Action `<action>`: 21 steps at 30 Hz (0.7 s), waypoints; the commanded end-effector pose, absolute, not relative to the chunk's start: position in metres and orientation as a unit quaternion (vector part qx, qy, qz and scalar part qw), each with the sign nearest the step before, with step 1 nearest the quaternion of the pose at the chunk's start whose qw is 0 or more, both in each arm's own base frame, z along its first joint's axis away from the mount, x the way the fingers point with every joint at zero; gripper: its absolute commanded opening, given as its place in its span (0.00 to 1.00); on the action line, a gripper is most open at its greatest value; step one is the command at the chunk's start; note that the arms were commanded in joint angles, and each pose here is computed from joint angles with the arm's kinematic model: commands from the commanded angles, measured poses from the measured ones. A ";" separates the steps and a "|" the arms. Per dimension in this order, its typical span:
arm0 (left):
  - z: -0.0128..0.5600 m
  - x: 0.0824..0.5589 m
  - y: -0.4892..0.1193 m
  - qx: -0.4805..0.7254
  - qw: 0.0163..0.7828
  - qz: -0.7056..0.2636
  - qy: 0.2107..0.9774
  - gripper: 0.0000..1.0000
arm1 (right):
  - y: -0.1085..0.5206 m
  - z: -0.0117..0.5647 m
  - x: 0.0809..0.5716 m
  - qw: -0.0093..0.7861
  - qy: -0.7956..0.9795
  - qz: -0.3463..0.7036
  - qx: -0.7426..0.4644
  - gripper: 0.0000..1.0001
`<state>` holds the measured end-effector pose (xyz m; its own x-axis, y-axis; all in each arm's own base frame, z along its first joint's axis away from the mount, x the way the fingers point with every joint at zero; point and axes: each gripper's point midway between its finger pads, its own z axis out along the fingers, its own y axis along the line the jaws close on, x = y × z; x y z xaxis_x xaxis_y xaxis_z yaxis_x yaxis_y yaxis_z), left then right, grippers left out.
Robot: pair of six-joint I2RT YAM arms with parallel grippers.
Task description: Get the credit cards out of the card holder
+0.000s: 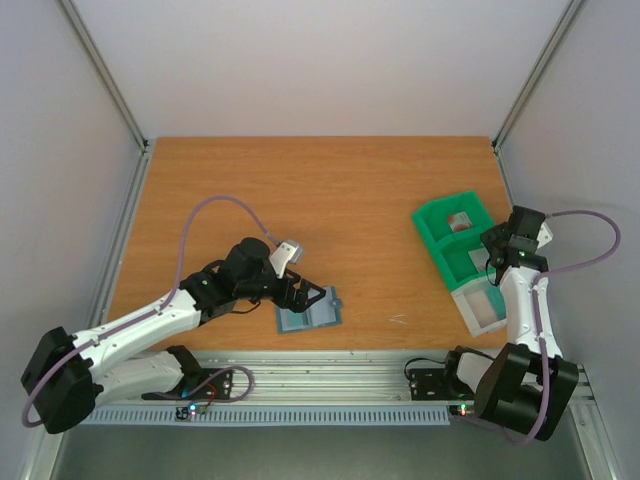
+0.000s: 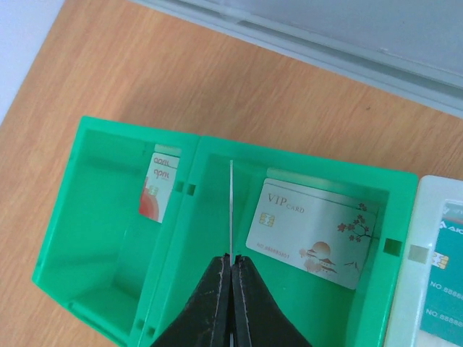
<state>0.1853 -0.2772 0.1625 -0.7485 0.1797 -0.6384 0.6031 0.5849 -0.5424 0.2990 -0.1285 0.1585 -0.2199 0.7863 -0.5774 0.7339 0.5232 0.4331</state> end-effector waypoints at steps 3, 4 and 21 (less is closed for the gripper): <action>0.162 0.185 -0.287 0.231 0.258 -0.415 0.841 0.99 | -0.130 0.135 0.313 0.392 0.761 0.071 0.512 0.01; 0.162 0.185 -0.286 0.230 0.257 -0.415 0.842 0.99 | -0.130 0.131 0.315 0.390 0.760 0.076 0.514 0.01; 0.154 0.186 -0.277 0.224 0.262 -0.394 0.852 0.99 | -0.146 0.094 0.322 0.345 0.764 0.100 0.536 0.05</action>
